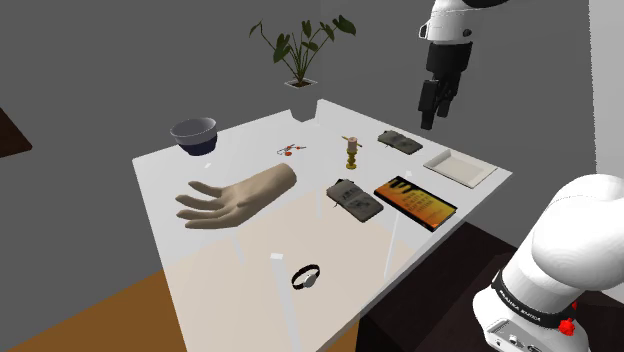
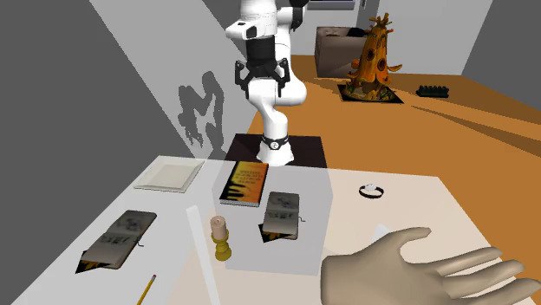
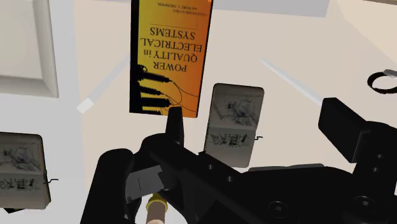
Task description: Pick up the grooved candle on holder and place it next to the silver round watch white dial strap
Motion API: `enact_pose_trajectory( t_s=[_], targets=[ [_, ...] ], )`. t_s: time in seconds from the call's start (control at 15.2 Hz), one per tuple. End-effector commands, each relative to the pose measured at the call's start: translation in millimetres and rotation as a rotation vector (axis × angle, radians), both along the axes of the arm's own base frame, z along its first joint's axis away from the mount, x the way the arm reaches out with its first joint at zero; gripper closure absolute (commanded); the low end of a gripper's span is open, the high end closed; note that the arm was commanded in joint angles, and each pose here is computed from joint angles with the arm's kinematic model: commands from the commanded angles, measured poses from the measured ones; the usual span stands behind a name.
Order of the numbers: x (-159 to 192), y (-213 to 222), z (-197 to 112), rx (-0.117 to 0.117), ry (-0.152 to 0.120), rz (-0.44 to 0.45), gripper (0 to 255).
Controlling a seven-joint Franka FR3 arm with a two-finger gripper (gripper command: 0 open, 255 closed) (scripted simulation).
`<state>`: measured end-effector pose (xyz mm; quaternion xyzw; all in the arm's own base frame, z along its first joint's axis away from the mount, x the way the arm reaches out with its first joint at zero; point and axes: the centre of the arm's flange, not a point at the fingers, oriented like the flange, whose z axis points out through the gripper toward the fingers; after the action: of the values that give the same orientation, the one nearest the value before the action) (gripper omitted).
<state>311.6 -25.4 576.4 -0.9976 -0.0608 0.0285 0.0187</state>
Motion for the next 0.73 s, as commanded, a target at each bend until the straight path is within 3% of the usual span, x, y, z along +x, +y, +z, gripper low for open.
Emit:
enact_pose_trajectory(
  t_s=[0.0, 0.66],
  targets=[
    [0.0, 0.0, 0.0, 0.000, 0.000, 0.000, 0],
    [102.1, -29.1, -71.8, -0.018, -0.025, 0.039, 0]
  ],
)
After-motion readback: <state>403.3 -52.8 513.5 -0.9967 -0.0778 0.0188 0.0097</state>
